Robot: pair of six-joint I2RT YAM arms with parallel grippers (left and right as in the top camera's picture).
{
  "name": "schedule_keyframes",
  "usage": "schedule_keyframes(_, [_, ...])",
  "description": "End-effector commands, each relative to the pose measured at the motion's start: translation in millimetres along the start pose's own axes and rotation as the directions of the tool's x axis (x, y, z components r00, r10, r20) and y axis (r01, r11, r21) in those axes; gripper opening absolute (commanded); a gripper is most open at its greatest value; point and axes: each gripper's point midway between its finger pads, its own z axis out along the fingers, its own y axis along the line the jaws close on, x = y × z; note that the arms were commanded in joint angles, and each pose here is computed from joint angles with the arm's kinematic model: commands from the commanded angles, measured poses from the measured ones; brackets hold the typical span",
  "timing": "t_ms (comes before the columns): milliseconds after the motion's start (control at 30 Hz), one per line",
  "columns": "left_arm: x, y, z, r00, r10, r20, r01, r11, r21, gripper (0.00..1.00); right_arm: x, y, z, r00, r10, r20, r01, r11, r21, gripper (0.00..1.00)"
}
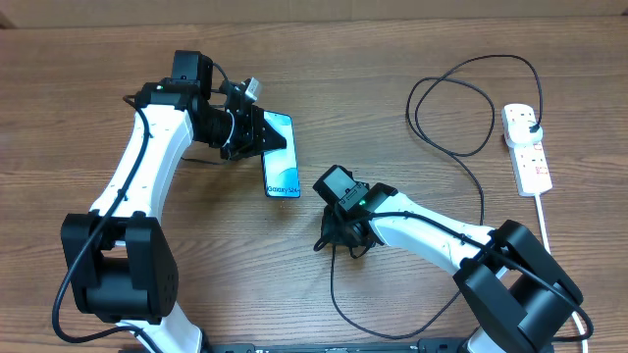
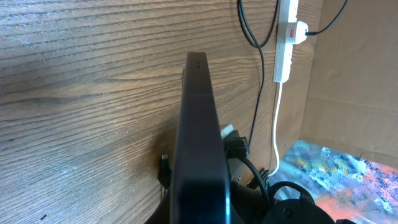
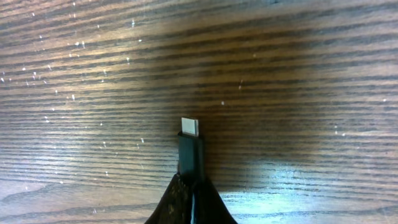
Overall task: Plug charger to phone and switch on socket
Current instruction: 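Grasp the USB-C plug of the black cable with the right gripper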
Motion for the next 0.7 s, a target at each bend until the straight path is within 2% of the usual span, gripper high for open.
schedule_keyframes(0, [-0.6,-13.6,-7.2,0.999,0.045,0.016,-0.046,0.997,0.054,0.04,4.4,3.6,3.8,0.999,0.018,-0.034,-0.018,1.000,-0.007,0.04])
schedule_keyframes(100, [-2.4,-14.5,-7.4,0.999,0.037,0.022,-0.038,0.998,0.059,0.04,10.3,7.9,3.2,0.997,0.018,-0.071,-0.021,0.999,-0.034,0.04])
schedule_keyframes(233, [-1.4,-24.3,-10.8,0.999,0.035,0.016,-0.036,0.991,0.128,0.04,18.9,15.0,-1.0,0.987,0.011,-0.161,-0.029,0.994,-0.108,0.04])
schedule_keyframes(400, [-1.9,-34.9,-23.1,0.999,0.043,0.022,-0.047,0.971,0.235,0.04,18.8,26.4,-22.8,0.964,-0.078,-0.255,0.000,0.956,-0.293,0.04])
schedule_keyframes(500, [-0.1,-35.4,-32.4,0.999,0.040,0.024,-0.045,0.960,0.278,0.04,15.2,39.8,-50.1,0.950,-0.193,-0.245,0.060,0.883,-0.465,0.04])
schedule_keyframes(567, [1.4,-34.6,-39.1,0.999,0.036,0.026,-0.042,0.952,0.303,0.04,15.0,49.7,-76.6,0.934,-0.300,-0.195,0.130,0.793,-0.595,0.04])
schedule_keyframes(667, [4.0,-38.4,-50.4,0.998,0.050,0.038,-0.060,0.929,0.365,0.04,16.2,57.4,-109.4,0.913,-0.391,-0.113,0.201,0.675,-0.710,0.04])
